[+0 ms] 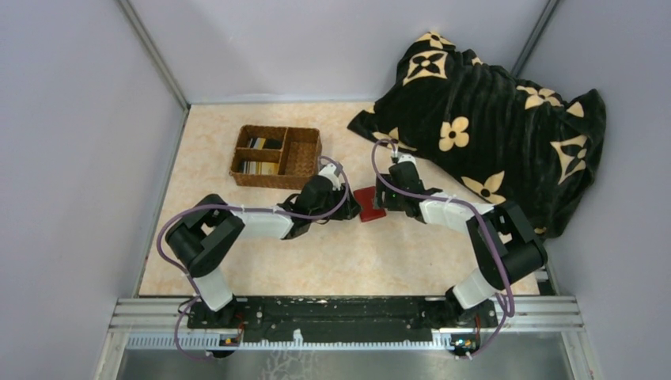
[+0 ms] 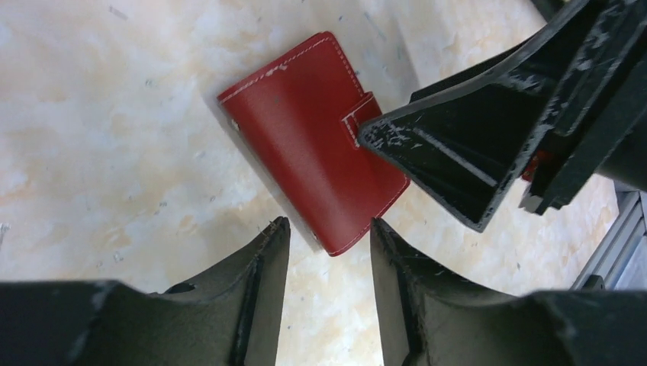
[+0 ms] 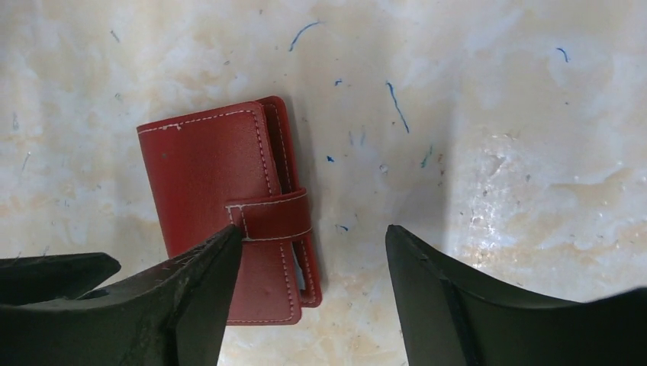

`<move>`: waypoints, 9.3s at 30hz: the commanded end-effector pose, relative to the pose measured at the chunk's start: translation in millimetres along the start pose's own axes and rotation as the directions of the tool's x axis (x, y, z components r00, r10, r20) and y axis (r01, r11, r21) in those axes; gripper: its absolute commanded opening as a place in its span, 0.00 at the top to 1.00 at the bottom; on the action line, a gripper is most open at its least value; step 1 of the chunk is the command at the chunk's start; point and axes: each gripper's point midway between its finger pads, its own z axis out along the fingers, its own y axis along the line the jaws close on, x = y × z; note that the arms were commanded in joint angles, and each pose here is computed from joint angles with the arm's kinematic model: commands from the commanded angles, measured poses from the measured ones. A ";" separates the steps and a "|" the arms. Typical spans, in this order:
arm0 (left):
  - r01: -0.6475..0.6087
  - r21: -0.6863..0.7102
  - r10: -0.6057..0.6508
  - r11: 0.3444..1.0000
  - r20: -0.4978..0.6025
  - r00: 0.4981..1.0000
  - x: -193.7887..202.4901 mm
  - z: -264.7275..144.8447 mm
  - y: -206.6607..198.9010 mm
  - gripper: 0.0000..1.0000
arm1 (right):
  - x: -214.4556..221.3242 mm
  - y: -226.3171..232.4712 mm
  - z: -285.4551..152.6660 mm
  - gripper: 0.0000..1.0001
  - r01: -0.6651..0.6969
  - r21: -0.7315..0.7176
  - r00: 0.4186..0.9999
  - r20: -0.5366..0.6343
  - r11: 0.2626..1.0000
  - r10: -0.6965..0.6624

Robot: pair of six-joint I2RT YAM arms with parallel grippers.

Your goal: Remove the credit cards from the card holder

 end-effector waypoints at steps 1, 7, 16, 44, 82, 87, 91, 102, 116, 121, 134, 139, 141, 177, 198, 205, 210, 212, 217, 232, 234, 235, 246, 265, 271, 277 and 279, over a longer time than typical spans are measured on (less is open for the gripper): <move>0.026 0.001 -0.026 1.000 -0.021 0.999 10.1 -3.8 10.6 0.48 | -21.2 25.5 0.5 0.27 0.043 -0.109 0.998 0.039 0.993 -0.039; 0.064 -0.024 -0.065 0.998 -0.042 0.997 26.8 -8.5 26.9 0.47 | -22.9 47.4 2.4 0.24 0.068 -0.199 0.998 0.026 0.978 -0.064; 0.077 -0.032 -0.079 0.997 -0.073 0.994 43.6 -12.5 36.6 0.48 | -6.4 57.4 21.2 0.36 0.065 -0.225 0.996 -0.049 0.972 -0.078; 0.040 0.007 -0.040 0.999 -0.002 0.999 14.2 -41.3 17.9 0.43 | -93.8 20.1 -76.7 1.00 0.196 0.085 0.955 0.210 0.977 -0.210; 0.208 -0.325 -0.071 0.923 0.386 0.920 -64.5 -187.4 65.2 0.25 | 25.1 119.0 -25.4 0.86 0.483 0.359 0.850 0.029 0.799 -0.526; 0.218 -0.304 -0.089 0.927 0.388 0.917 -62.3 -183.1 63.7 0.25 | 36.2 135.0 -25.3 0.43 0.487 0.275 0.855 0.046 0.829 -0.517; 0.224 -0.320 -0.088 0.921 0.390 0.917 -61.3 -180.8 67.2 0.25 | 30.1 141.1 -36.7 0.38 0.459 0.201 0.866 0.118 0.865 -0.487; 0.171 -0.213 -0.095 0.962 0.325 0.941 -54.0 -153.9 45.8 0.29 | -1.9 97.7 -63.7 0.50 0.305 0.101 0.920 0.227 0.947 -0.321; -0.239 -0.009 0.238 0.971 0.129 0.963 -26.9 -80.3 -31.7 0.25 | 7.1 24.5 -35.1 1.00 0.214 0.213 0.960 0.136 0.953 -0.246; -0.479 0.060 0.464 0.876 0.171 0.869 -26.8 -70.3 -40.5 0.14 | 4.5 37.8 -35.9 1.00 0.232 0.128 0.960 0.127 0.964 -0.248; -0.682 0.278 0.669 0.677 0.154 0.727 -3.4 -34.0 -38.9 0.19 | 17.8 58.7 -42.7 1.00 0.201 -0.103 0.978 0.076 0.974 -0.194; -0.665 0.296 0.656 0.685 0.147 0.741 2.7 -24.6 -34.9 0.36 | 25.5 58.7 -40.2 1.00 0.218 -0.115 0.976 0.048 0.969 -0.214; -0.664 0.306 0.653 0.682 0.154 0.742 4.1 -22.6 -36.4 0.37 | 32.2 57.1 -35.8 1.00 0.229 -0.113 0.974 0.022 0.967 -0.228; -0.686 0.219 0.702 0.694 0.011 0.713 22.4 30.4 3.4 0.71 | 66.0 44.2 -31.1 1.00 0.121 -0.184 0.982 -0.121 0.976 -0.144; -0.702 0.365 0.776 0.611 -0.099 0.623 55.4 36.0 8.3 0.43 | 56.1 37.8 -33.4 1.00 0.113 -0.178 0.985 -0.110 0.978 -0.134; -0.668 0.457 0.787 0.587 -0.132 0.602 75.8 31.0 7.9 0.83 | 50.5 36.3 -36.2 1.00 0.102 -0.183 0.987 -0.101 0.978 -0.122; -0.633 0.475 0.767 0.612 -0.161 0.621 83.3 21.0 8.3 0.50 | 42.9 33.5 -36.9 1.00 0.094 -0.177 0.990 -0.086 0.980 -0.111; -0.631 0.472 0.762 0.615 -0.151 0.630 82.2 16.5 6.7 0.29 | 36.8 35.1 -40.6 1.00 0.095 -0.180 0.992 -0.067 0.979 -0.109; -0.638 0.446 0.754 0.628 -0.144 0.641 76.0 14.6 9.8 0.09 | 11.5 52.0 -67.0 1.00 0.097 -0.247 0.995 -0.008 0.964 -0.102; -0.659 0.383 0.722 0.647 -0.032 0.691 43.9 -5.3 -7.5 0.07 | 11.0 55.5 -71.8 1.00 0.090 -0.306 0.995 -0.015 0.948 -0.099; -0.670 0.360 0.720 0.650 -0.009 0.694 33.5 -10.5 -12.0 0.08 | 12.5 57.9 -72.8 1.00 0.071 -0.345 0.996 -0.019 0.936 -0.082; -0.673 0.352 0.718 0.651 0.003 0.696 28.3 -12.8 -14.9 0.08 | 13.9 60.5 -74.6 1.00 0.066 -0.367 0.997 -0.019 0.928 -0.079; -0.638 0.376 0.681 0.673 0.022 0.732 28.8 -30.1 -45.8 0.03 | 50.4 69.3 -87.6 1.00 0.000 -0.491 0.994 -0.091 0.871 -0.051; -0.663 0.225 0.690 0.714 -0.065 0.721 60.1 -16.2 -36.7 0.07 | 93.8 36.6 -63.8 1.00 -0.065 -0.388 0.980 -0.198 0.919 -0.014; -0.679 0.191 0.703 0.708 -0.113 0.702 67.0 -12.1 -26.5 0.14 | 94.3 35.0 -62.6 1.00 -0.076 -0.388 0.980 -0.200 0.919 -0.004; -0.690 0.185 0.714 0.699 -0.158 0.682 77.4 -13.5 -19.2 0.14 | 90.3 33.6 -62.1 1.00 -0.070 -0.383 0.981 -0.193 0.921 -0.005; -0.696 0.182 0.719 0.695 -0.174 0.673 81.7 -12.9 -16.8 0.14 | 89.2 33.0 -61.8 1.00 -0.072 -0.380 0.981 -0.192 0.922 -0.003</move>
